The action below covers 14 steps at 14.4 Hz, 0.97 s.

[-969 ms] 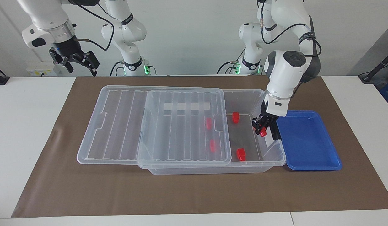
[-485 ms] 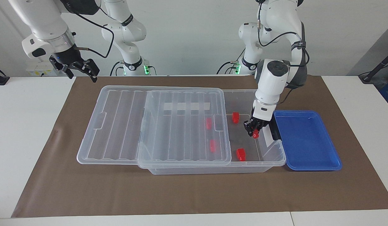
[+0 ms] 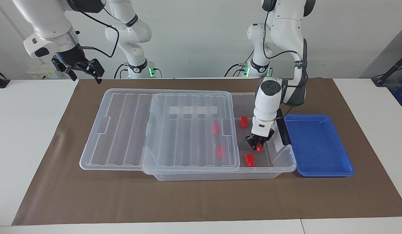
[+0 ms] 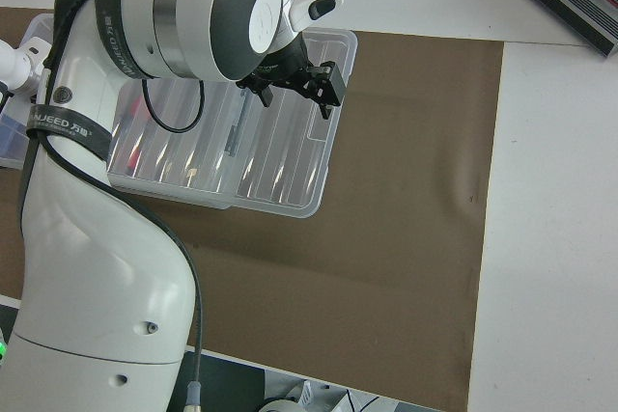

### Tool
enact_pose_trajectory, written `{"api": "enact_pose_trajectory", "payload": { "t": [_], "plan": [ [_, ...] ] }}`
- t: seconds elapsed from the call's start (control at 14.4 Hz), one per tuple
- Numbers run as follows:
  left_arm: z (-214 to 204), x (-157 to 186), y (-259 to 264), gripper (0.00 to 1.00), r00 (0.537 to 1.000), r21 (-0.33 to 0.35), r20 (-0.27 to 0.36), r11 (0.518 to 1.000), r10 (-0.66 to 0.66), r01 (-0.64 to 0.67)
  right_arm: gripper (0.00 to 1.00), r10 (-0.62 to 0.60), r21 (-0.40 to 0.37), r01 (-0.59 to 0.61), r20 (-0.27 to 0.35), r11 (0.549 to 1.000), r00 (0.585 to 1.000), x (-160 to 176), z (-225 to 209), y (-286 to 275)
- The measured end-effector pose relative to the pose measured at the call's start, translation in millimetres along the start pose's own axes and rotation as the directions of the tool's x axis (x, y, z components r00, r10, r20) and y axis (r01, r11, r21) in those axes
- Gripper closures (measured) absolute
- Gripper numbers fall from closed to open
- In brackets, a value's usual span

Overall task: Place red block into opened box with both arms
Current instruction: 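Lower the red block into the opened box and open the left gripper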

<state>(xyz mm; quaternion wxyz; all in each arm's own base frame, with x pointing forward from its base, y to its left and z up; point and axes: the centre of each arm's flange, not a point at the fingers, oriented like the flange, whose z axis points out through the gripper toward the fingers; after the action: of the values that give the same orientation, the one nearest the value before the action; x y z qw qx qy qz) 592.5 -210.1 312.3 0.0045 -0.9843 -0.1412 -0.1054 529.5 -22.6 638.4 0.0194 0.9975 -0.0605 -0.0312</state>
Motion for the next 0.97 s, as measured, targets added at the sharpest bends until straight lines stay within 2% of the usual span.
{"api": "enact_pose_trajectory", "payload": {
  "t": [0.42,0.55,0.83,0.97],
  "plan": [
    [8,-3,-1,0.65,1.000,-0.021,-0.016,1.000,-0.001,0.000,0.00,-0.016,0.000,0.016,0.000,1.000,1.000,0,1,1],
    [9,-3,-2,0.49,1.000,-0.019,-0.015,1.000,-0.003,0.003,0.00,-0.016,0.000,0.016,0.001,1.000,1.000,0,1,1],
    [7,-2,-1,0.02,1.000,-0.027,-0.023,1.000,-0.006,0.005,0.00,-0.016,0.000,0.016,0.001,1.000,1.000,0,1,1],
    [-7,9,1,0.00,0.999,-0.029,-0.037,0.999,-0.015,0.013,0.00,-0.016,0.000,0.016,0.001,1.000,1.000,0,1,1]
  ]
}}
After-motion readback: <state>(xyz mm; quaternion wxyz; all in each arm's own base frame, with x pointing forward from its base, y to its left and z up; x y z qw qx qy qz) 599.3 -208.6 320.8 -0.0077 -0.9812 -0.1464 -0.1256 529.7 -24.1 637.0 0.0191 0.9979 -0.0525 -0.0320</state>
